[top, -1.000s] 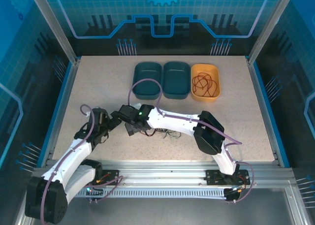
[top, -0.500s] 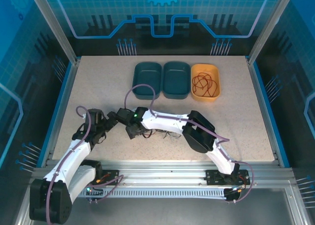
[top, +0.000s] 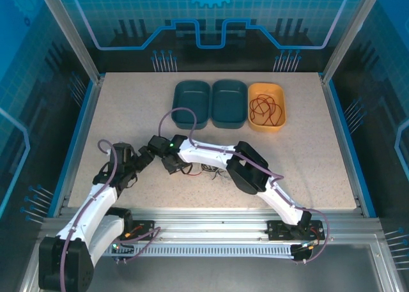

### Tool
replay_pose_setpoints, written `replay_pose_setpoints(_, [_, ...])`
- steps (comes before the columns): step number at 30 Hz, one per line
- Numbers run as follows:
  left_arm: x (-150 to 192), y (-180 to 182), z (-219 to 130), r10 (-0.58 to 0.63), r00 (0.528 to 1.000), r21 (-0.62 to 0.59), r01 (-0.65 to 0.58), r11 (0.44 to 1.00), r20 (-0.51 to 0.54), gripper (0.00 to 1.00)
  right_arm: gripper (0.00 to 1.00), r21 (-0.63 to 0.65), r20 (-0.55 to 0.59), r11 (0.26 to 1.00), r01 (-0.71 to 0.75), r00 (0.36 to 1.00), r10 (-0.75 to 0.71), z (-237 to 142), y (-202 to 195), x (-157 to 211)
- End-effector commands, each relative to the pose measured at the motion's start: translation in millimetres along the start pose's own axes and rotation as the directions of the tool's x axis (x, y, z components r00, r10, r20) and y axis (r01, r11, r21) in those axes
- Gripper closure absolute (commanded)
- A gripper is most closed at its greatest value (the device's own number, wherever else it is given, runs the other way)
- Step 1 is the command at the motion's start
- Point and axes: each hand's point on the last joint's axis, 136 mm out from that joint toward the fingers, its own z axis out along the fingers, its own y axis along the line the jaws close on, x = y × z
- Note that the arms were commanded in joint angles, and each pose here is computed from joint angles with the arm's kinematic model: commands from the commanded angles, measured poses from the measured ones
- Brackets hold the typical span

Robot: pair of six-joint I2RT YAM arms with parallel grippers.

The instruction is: Untangle the cables

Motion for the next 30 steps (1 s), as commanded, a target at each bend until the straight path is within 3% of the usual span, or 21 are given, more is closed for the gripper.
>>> replay_pose_setpoints(1, [6,7,0,0.007,1.0,-0.01,-0.007,1.0,-0.023,0.01,0.6,0.063,-0.054,0.998,0.011,0.998,-0.008,26,-10,10])
replay_pose_setpoints(7, [7,6,1,0.013,1.0,-0.003,-0.013,1.0,-0.021,0.01,0.8,0.039,-0.067,0.999,0.012,0.998,-0.009,24,-6,17])
replay_pose_setpoints(11, [7,7,2,0.016,1.0,-0.003,-0.016,1.0,-0.022,0.01,1.0,-0.019,-0.038,0.999,0.045,0.998,-0.046,16,6,17])
replay_pose_setpoints(22, [5,5,1,0.041,0.999,0.005,-0.041,0.999,-0.016,0.01,1.0,-0.206,0.231,0.968,0.141,0.969,-0.092,-81,31,-12])
replay_pose_setpoints(30, [4,-9,0,0.057,0.998,0.074,-0.056,0.996,-0.021,0.01,1.0,-0.33,0.421,0.921,0.209,0.905,-0.055,-161,33,-26])
